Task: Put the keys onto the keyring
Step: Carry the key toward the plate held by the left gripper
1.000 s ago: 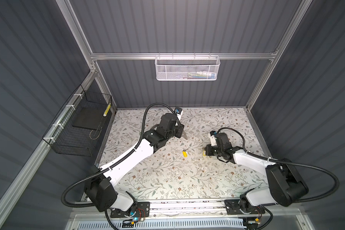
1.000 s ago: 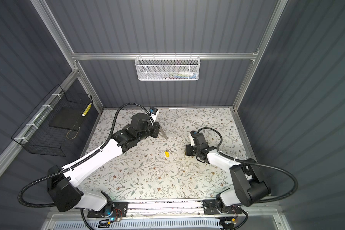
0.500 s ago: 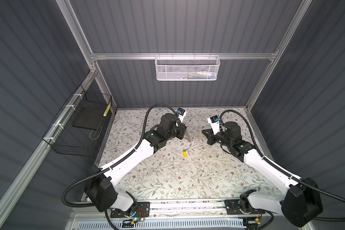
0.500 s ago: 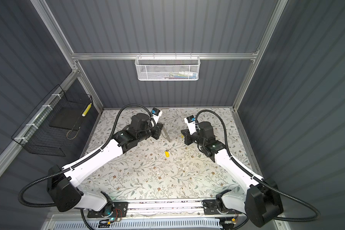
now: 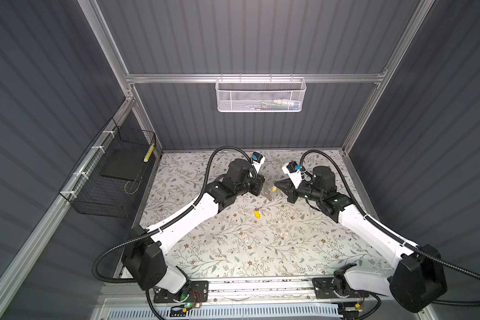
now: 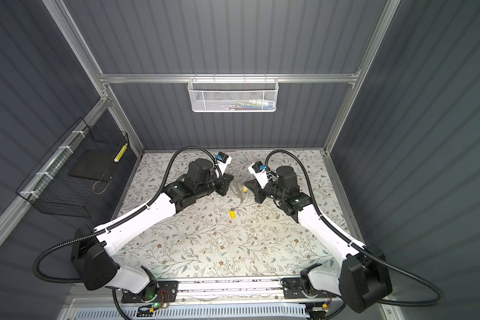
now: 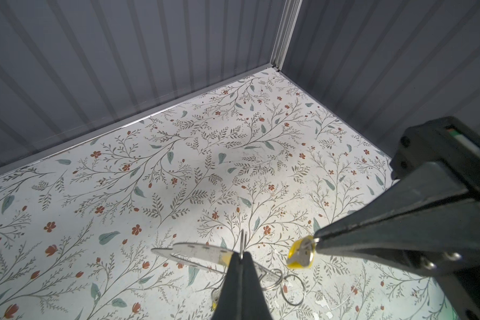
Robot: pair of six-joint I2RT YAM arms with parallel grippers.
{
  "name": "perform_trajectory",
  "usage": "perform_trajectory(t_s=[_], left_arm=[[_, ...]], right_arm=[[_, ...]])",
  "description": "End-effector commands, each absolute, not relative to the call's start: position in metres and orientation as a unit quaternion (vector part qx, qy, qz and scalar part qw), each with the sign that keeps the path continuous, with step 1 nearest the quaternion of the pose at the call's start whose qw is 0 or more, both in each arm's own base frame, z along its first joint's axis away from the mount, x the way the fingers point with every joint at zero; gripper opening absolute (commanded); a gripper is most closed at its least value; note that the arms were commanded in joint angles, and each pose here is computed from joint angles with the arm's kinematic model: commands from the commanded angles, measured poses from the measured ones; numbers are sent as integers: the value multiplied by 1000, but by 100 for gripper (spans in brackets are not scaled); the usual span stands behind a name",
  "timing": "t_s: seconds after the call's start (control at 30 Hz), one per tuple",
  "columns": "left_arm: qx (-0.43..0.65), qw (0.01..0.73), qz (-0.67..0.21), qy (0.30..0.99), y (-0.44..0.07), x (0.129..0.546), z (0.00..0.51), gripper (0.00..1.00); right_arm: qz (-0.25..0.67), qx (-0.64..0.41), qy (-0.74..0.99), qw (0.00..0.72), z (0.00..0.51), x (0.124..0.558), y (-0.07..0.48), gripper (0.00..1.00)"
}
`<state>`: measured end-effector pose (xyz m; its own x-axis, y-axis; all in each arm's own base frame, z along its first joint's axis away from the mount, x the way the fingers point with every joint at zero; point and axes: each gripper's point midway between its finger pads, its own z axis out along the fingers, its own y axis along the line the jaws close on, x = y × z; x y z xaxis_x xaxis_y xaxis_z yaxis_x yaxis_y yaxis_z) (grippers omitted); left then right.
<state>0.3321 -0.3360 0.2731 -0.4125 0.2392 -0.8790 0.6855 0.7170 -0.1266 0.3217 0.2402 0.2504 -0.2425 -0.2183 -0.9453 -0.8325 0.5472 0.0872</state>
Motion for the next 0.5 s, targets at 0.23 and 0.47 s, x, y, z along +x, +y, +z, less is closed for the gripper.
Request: perform_trajectory(t_s=[0.23, 0.47], left_arm=[[308, 454, -275, 789, -357, 323, 278, 0], [321, 454, -280, 782, -362, 316, 281, 0]], right_arm=[[326, -381, 684, 529, 278, 324, 248, 0], [322, -369, 691, 531, 280, 334, 244, 0]])
